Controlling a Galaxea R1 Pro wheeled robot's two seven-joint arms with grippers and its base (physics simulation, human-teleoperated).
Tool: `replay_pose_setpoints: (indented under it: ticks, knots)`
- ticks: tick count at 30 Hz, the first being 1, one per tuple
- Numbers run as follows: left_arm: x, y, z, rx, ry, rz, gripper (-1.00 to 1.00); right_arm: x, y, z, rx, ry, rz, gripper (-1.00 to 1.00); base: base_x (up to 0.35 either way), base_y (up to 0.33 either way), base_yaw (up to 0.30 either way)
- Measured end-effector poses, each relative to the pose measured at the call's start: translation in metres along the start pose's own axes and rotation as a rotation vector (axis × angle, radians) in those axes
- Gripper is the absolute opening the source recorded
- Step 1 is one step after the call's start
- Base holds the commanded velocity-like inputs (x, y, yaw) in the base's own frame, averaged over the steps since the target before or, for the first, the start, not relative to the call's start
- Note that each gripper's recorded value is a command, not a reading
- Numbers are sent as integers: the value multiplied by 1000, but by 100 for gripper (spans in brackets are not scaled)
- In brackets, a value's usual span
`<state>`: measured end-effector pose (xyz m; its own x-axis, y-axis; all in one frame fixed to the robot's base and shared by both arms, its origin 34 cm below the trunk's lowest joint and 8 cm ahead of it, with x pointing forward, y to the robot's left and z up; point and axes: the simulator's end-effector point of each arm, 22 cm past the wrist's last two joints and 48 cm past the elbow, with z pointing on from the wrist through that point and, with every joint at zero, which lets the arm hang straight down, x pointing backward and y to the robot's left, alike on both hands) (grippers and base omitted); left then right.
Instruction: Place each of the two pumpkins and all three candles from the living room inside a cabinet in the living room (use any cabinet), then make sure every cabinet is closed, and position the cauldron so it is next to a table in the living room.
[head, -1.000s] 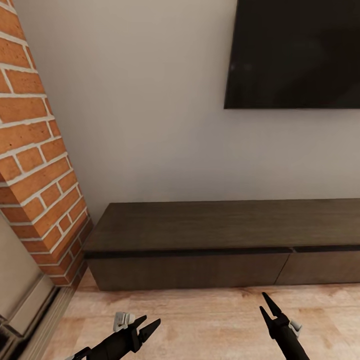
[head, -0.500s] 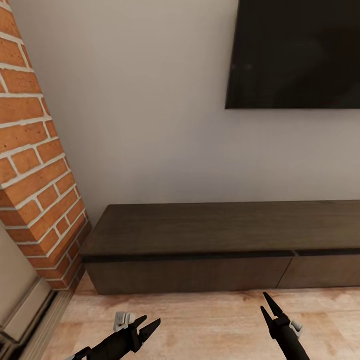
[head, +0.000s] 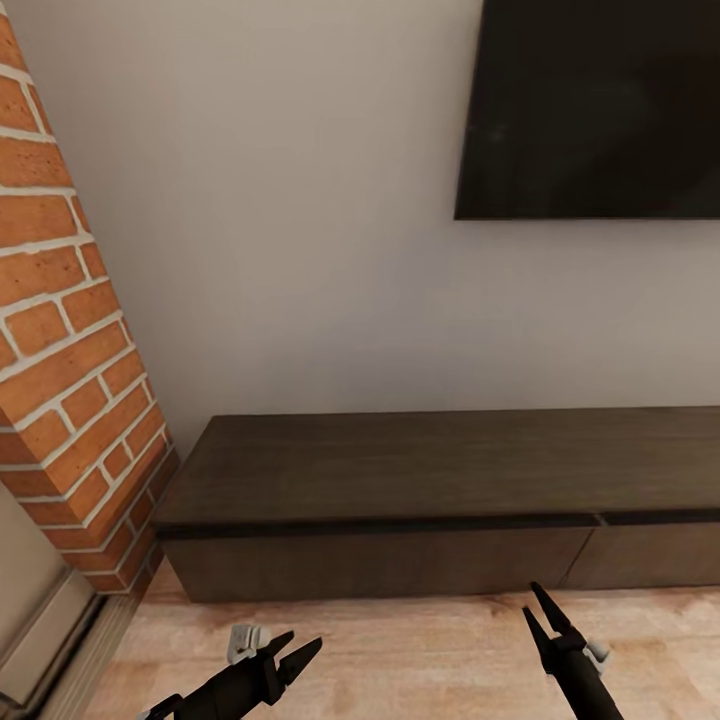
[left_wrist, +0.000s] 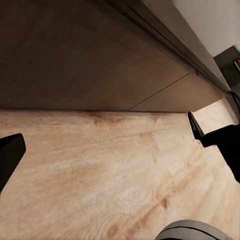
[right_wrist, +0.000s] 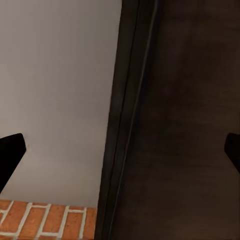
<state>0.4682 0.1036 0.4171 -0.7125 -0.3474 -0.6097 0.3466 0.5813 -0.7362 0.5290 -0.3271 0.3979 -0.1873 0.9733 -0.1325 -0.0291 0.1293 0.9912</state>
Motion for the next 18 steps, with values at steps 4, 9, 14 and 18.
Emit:
replay_pose_setpoints:
  ticks: [4,9,14,18]
  knots:
    - [0,0,0,0,0,0,100,-3,9,-1,-40,0,-4,100,13,0,0]
    - [0,0,0,-1,-1,0,100,-5,12,-2,-53,-1,-6,100,51,0,0]
    - [0,0,0,-1,-1,0,100,-5,13,-2,-56,-1,-7,100,76,0,0]
    - [0,0,0,-1,-1,0,100,-6,13,-2,-56,-1,-8,100,22,0,0]
